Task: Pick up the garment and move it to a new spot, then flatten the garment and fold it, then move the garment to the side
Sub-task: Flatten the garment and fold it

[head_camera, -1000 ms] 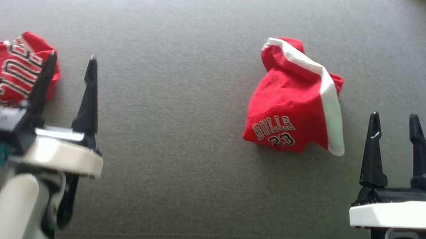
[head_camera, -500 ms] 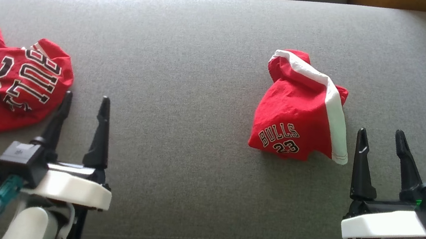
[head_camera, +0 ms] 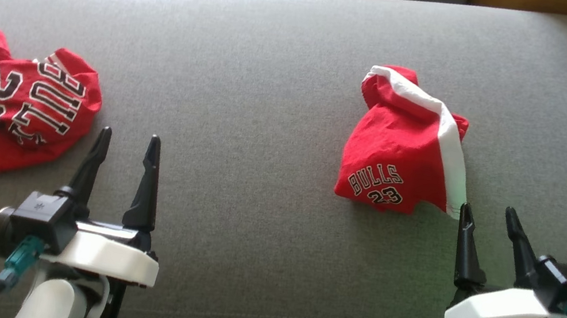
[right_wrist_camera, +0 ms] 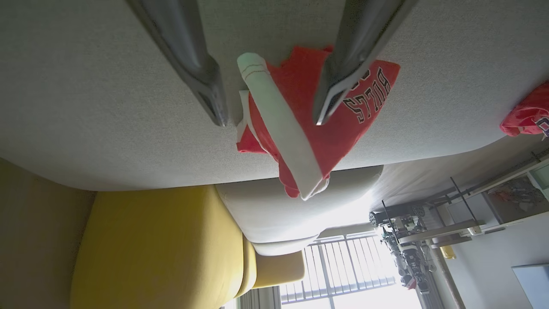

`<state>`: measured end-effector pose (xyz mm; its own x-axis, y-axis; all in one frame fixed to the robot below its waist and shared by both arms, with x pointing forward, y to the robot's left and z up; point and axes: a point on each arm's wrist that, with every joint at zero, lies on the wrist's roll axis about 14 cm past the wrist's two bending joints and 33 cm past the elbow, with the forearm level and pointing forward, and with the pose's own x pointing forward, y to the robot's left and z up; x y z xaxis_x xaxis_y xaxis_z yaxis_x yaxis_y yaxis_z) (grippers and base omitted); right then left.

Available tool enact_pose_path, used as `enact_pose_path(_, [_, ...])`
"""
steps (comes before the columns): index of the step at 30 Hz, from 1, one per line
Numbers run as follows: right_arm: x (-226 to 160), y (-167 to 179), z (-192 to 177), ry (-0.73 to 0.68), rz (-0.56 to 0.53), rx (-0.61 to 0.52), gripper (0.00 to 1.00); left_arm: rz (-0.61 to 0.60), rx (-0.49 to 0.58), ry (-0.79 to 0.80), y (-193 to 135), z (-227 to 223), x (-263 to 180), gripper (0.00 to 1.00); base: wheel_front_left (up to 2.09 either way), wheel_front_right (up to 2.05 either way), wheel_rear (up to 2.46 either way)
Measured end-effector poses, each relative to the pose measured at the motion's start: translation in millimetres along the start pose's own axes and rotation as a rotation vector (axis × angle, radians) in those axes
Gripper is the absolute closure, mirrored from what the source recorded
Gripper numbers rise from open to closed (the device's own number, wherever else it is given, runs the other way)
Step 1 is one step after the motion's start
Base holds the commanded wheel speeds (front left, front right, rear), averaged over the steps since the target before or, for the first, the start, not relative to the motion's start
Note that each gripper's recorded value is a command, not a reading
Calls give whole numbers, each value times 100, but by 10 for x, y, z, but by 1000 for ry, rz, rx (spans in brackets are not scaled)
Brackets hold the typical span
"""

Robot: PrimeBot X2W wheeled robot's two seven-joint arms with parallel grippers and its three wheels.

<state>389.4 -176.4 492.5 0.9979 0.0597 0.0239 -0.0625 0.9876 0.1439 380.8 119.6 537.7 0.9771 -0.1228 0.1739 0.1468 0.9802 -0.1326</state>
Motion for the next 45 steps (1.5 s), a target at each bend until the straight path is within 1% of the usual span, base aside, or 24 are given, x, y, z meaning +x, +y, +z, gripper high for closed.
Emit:
enact_pose_path(2, [55, -19, -83, 25, -7, 15, 0, 6, -1, 11, 18, -39, -1, 0, 0, 0, 0])
enact_pose_path(9, [309, -66, -263, 76, -20, 11, 0, 29, 1, 82, 99, -275, -14, 0, 0, 0, 0])
enact_pose_path(17, [427, -2, -576, 171, 2, -8, 0, 31, 3, 88, 124, -316, 68, 0, 0, 0, 0])
enact_pose_path(18, [428, 3, -612, 182, 2, 0, 13, 33, 3, 90, 128, -323, 65, 0, 0, 0, 0])
enact_pose_path(19, [428, 3, -612, 182, 2, 0, 100, 33, 3, 90, 128, -323, 65, 0, 0, 0, 0])
enact_pose_path(21, [431, 11, -681, 204, 1, 8, 100, 34, 3, 93, 134, -333, 62, 0, 0, 0, 0])
enact_pose_path(25, [457, 65, -708, 216, 25, -21, 100, 34, 4, 91, 136, -327, 71, 0, 0, 0, 0])
enact_pose_path(28, [519, 112, -596, 180, 39, -24, 100, 31, 6, 78, 130, -286, 99, 0, 0, 0, 0])
enact_pose_path(30, [571, 170, -438, 129, 54, -16, 100, 31, 7, 72, 128, -264, 96, 0, 0, 0, 0])
enact_pose_path(33, [651, 357, -69, 13, 112, -23, 100, 39, 10, 61, 135, -220, 83, 0, 0, 0, 0])
enact_pose_path(36, [660, 661, 255, -88, 212, -112, 100, 36, 11, 47, 120, -167, 71, 0, 0, 0, 0])
enact_pose_path(39, [642, 988, 557, -182, 310, -158, 100, 27, 11, 31, 85, -103, 49, 0, 0, 0, 0])
enact_pose_path(40, [633, 1235, 862, -274, 387, -188, 100, 24, 3, 20, 64, -59, 32, 0, 0, 0, 0])
enact_pose_path(42, [591, 1490, 1215, -379, 463, -207, 100, 20, -2, 11, 43, -23, 8, 0, 0, 0, 0])
enact_pose_path(45, [474, 1778, 1733, -526, 548, -174, 100, 25, -2, 7, 35, 2, -52, 0, 0, 0, 0])
